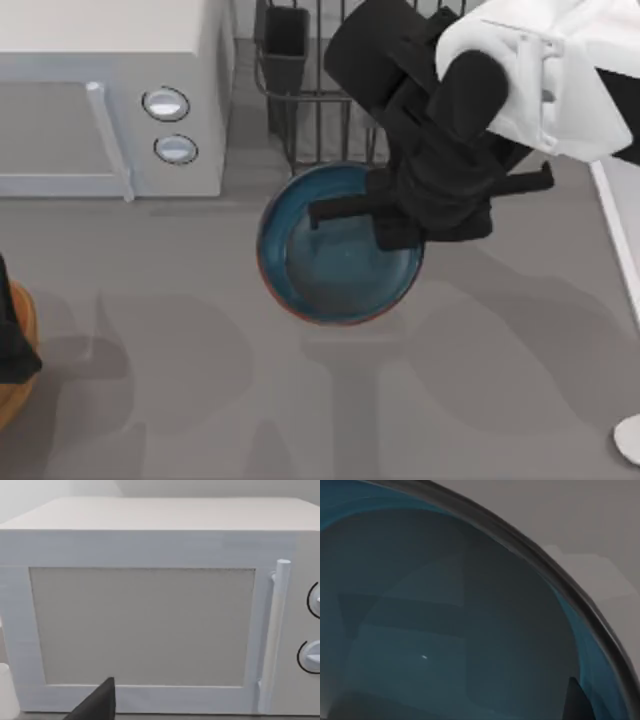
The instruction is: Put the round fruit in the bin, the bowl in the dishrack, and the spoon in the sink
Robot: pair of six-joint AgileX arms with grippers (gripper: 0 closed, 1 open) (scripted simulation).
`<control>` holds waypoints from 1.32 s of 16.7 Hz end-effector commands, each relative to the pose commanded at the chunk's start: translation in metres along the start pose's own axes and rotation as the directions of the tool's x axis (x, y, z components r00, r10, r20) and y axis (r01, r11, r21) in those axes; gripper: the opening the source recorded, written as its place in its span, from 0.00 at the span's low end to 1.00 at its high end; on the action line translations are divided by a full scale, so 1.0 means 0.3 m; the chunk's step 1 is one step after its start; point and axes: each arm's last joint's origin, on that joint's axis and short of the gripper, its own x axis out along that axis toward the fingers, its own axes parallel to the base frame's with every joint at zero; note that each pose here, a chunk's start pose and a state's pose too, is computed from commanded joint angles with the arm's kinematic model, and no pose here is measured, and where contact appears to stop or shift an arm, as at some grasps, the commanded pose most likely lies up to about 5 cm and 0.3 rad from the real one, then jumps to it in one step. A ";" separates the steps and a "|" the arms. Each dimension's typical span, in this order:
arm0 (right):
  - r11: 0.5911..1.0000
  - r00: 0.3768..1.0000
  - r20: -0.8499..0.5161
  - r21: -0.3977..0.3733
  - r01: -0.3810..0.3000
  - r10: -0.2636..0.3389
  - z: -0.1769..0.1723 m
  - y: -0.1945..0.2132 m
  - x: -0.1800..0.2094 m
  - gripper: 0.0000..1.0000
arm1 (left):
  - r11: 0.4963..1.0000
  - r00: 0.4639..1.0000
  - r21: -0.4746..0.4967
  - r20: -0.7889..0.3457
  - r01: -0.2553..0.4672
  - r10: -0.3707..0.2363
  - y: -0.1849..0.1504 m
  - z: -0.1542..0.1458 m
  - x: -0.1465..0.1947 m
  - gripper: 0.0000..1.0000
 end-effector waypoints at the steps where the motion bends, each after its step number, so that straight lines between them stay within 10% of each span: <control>1: 0.999 0.995 0.099 -0.036 0.000 0.003 0.004 0.018 -0.029 0.00 | 1.000 1.000 0.000 0.000 0.000 0.000 0.000 0.000 0.000 1.00; 6: 0.992 0.788 0.616 -0.108 0.066 0.015 0.010 0.103 -0.230 0.00 | 1.000 1.000 0.000 0.000 0.000 0.000 0.000 0.000 0.000 1.00; 13: 0.991 0.376 0.917 0.116 0.064 -0.132 -0.066 0.086 -0.558 0.00 | 1.000 1.000 0.000 0.000 0.000 0.000 0.000 0.000 0.000 1.00; 22: 0.985 0.331 0.928 0.164 0.046 -0.170 -0.069 0.072 -0.594 0.00 | 1.000 1.000 0.000 0.000 0.000 0.000 0.000 0.000 0.000 1.00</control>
